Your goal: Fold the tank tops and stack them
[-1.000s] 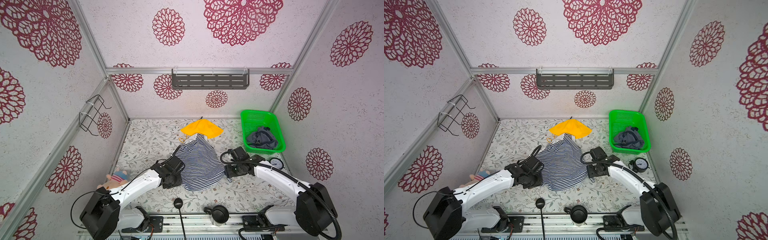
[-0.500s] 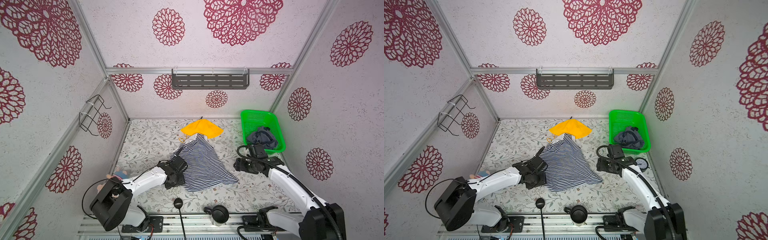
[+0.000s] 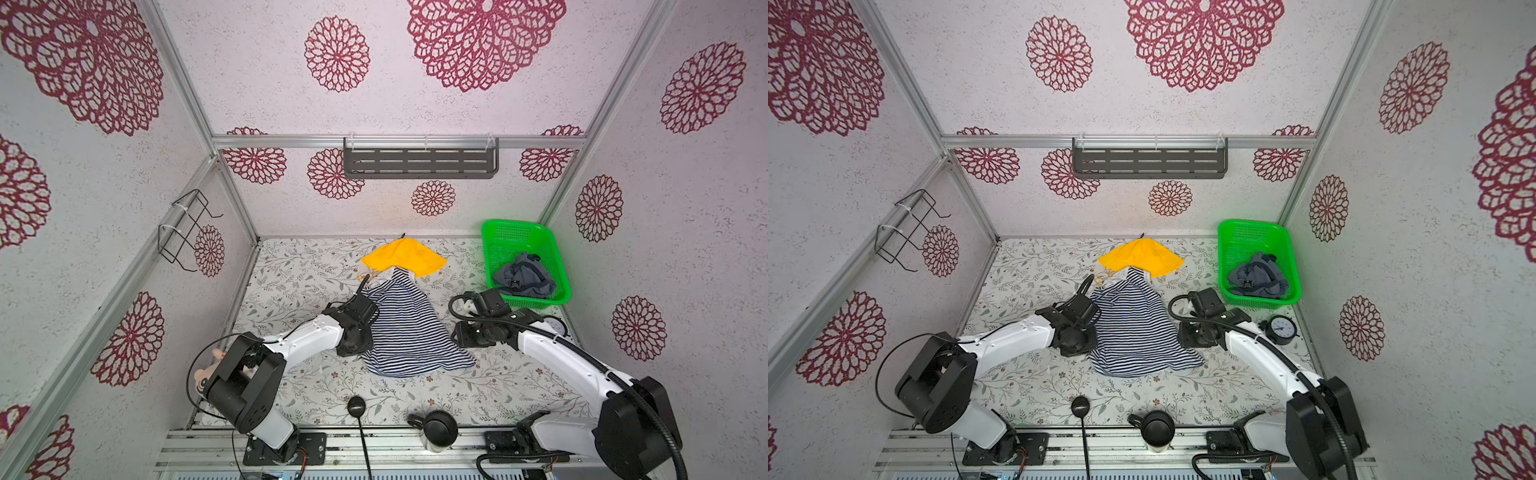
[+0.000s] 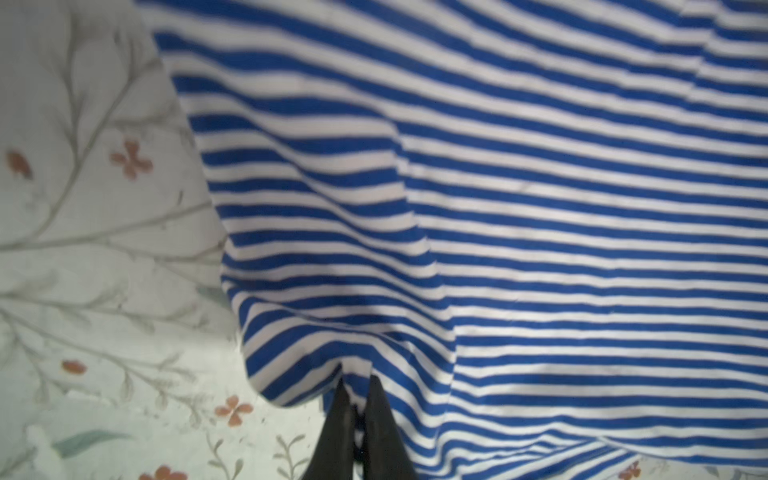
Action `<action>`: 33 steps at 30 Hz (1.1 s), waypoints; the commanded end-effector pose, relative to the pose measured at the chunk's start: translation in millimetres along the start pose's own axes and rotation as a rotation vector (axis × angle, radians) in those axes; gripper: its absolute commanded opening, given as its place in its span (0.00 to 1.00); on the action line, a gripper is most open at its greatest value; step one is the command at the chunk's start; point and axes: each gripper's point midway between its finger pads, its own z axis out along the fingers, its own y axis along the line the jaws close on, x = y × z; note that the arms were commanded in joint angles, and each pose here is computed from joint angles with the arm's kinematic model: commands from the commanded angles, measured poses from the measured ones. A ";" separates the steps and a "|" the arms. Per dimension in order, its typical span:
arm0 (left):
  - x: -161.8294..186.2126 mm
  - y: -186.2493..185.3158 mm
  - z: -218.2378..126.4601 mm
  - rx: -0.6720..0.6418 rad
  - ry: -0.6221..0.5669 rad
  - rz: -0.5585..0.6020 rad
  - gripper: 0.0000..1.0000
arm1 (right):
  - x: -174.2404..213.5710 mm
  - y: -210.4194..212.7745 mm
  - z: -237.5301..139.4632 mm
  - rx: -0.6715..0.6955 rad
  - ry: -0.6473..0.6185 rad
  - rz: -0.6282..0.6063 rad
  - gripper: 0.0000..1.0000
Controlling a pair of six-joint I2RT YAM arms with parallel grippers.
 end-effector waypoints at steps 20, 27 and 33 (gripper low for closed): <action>-10.6 41.7 -50.5 -0.057 -0.044 0.006 0.91 | -77.3 -21.2 108.5 0.142 -0.068 0.116 0.15; 18.0 31.0 -41.4 0.171 -0.113 -0.220 0.67 | -90.8 9.8 71.2 0.121 -0.108 -0.124 0.34; 12.6 18.2 -16.6 0.177 -0.089 -0.236 0.66 | -59.5 13.8 44.6 0.092 -0.078 -0.155 0.45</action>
